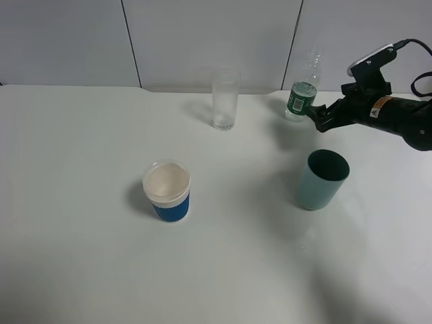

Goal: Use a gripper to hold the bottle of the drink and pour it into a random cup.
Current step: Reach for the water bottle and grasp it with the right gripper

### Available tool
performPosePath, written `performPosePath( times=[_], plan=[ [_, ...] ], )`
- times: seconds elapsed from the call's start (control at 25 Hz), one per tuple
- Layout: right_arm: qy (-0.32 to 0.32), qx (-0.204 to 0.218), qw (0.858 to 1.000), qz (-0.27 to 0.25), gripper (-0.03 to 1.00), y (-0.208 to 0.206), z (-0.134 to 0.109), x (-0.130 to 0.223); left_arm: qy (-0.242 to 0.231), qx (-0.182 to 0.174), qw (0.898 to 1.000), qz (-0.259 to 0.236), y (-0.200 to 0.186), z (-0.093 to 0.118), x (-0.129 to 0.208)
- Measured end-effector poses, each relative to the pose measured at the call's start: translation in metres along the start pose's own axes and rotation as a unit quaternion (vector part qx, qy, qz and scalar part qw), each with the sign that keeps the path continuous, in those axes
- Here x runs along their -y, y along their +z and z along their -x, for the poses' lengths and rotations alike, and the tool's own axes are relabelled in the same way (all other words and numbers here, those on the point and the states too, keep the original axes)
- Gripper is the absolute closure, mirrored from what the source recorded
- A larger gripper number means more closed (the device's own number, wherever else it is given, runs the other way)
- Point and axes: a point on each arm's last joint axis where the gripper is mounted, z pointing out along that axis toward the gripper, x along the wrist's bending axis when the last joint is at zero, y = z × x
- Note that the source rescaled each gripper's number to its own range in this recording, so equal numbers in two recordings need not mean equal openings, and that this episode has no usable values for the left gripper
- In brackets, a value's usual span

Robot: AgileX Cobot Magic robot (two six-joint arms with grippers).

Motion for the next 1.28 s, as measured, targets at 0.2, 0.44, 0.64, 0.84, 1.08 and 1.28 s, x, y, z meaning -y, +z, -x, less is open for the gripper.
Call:
performPosePath(
  times=[0.2,0.44,0.64,0.84,1.08,1.28],
  plan=[
    [0.023,0.029,0.999,0.011,-0.03,-0.002,0.012,0.003,0.000,0.000,1.000,0.000,0.000,0.000,0.000],
    [0.018,0.023,0.998,0.048,-0.03,0.000,0.013,0.003,0.000,0.000,1.000,0.000,0.000,0.000,0.000],
    [0.011,-0.001,0.998,0.055,-0.03,0.006,0.006,0.015,0.000,0.000,1.000,0.000,0.000,0.000,0.000],
    [0.052,0.000,0.996,0.075,-0.03,0.008,0.009,0.025,0.000,0.000,1.000,0.000,0.000,0.000,0.000],
    [0.096,0.019,0.991,0.093,-0.03,0.010,0.026,0.030,0.000,0.000,1.000,0.000,0.000,0.000,0.000],
    [0.103,0.003,0.990,0.097,-0.03,0.026,0.028,0.035,0.000,0.000,1.000,0.000,0.000,0.000,0.000]
  ],
)
